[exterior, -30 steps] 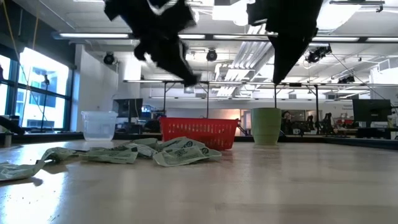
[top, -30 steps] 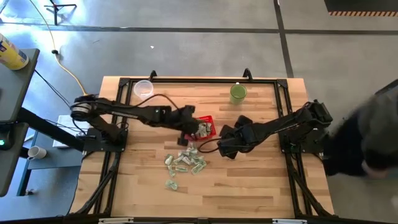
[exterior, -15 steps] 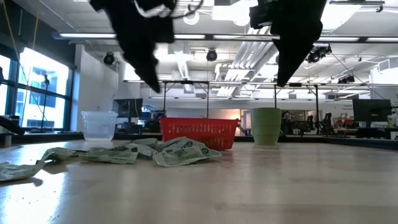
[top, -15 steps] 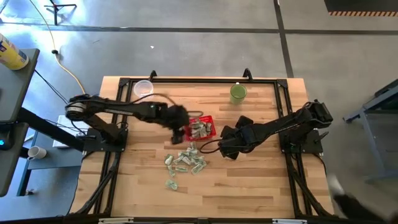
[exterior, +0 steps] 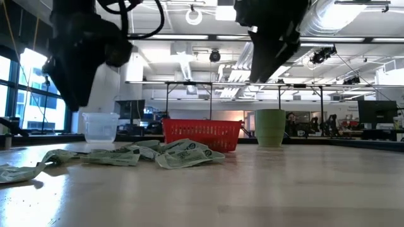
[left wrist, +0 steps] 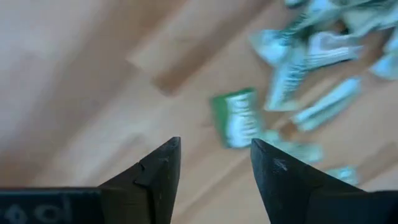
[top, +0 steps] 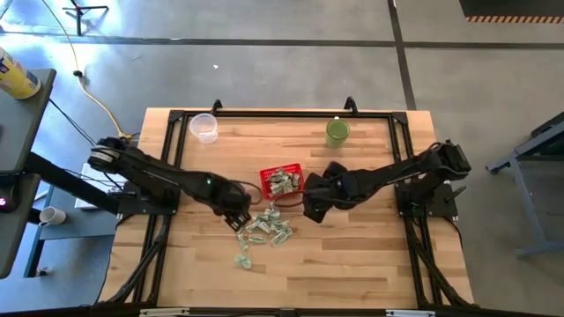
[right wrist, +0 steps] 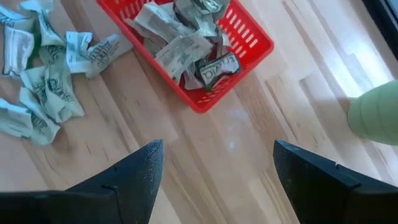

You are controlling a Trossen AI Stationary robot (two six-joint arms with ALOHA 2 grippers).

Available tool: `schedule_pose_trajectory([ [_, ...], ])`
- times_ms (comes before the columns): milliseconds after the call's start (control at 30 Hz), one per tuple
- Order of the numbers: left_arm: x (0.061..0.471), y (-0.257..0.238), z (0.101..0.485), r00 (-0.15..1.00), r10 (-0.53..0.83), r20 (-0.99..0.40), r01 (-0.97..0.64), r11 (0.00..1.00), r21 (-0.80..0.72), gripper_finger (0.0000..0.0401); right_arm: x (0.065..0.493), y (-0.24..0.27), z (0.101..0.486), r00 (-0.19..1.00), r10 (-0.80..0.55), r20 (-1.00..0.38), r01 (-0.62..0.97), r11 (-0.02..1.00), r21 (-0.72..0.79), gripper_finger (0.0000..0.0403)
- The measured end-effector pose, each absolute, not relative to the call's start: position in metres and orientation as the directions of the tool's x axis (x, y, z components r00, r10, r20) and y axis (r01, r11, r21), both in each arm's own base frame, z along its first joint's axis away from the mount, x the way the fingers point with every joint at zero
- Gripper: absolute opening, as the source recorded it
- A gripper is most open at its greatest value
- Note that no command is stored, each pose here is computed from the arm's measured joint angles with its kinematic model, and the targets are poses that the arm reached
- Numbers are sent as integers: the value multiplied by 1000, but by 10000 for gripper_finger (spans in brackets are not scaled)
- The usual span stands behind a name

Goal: Pick and place Stevia / Truvia into bins
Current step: Put the truvia packet into the red basket

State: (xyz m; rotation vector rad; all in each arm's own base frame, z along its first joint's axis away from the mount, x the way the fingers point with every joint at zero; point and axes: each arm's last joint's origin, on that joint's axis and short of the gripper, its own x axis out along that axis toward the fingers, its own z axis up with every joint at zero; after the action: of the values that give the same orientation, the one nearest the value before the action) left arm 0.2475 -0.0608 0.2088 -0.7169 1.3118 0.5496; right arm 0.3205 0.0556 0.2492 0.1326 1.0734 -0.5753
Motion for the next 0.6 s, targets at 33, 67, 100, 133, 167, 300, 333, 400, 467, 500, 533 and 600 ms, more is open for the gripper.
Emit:
schedule_pose_trajectory([
  [33, 250, -64, 204, 195, -49, -980, -738, 651, -179, 226, 321, 53, 249, 348, -372, -860, 505, 848, -162, 293],
  [67, 252, -68, 198, 190, -50, -980, -750, 637, -178, 226, 322, 52, 249, 348, -361, -865, 506, 849, -151, 293],
  [100, 255, -72, 192, 193, -54, -980, -758, 626, -183, 228, 322, 50, 249, 346, -351, -870, 508, 850, -140, 293],
  [133, 257, -76, 189, 198, -56, -979, -762, 619, -190, 230, 323, 49, 249, 343, -340, -875, 509, 851, -131, 293],
  [167, 258, -80, 187, 200, -58, -978, -765, 615, -193, 232, 323, 48, 249, 341, -333, -879, 513, 850, -123, 293],
  [300, 260, -92, 175, 177, -48, -983, -775, 609, -169, 242, 323, 50, 248, 339, -303, -890, 528, 845, -87, 293],
  [333, 261, -95, 174, 182, -48, -982, -776, 607, -173, 244, 322, 51, 248, 340, -301, -891, 532, 843, -82, 293],
  [400, 262, -97, 172, 194, -38, -980, -771, 612, -176, 245, 322, 52, 248, 343, -298, -891, 535, 842, -76, 293],
  [467, 262, -97, 172, 203, 1, -979, -775, 611, -160, 243, 322, 54, 249, 345, -299, -890, 543, 837, -71, 293],
  [500, 263, -96, 170, 207, 24, -978, -778, 610, -150, 241, 322, 54, 249, 345, -298, -890, 544, 836, -70, 293],
  [533, 263, -96, 169, 203, 44, -978, -780, 611, -135, 239, 322, 54, 249, 345, -298, -890, 546, 835, -68, 293],
  [600, 262, -94, 165, 183, 83, -980, -784, 614, -94, 233, 322, 55, 249, 347, -299, -889, 553, 831, -63, 293],
])
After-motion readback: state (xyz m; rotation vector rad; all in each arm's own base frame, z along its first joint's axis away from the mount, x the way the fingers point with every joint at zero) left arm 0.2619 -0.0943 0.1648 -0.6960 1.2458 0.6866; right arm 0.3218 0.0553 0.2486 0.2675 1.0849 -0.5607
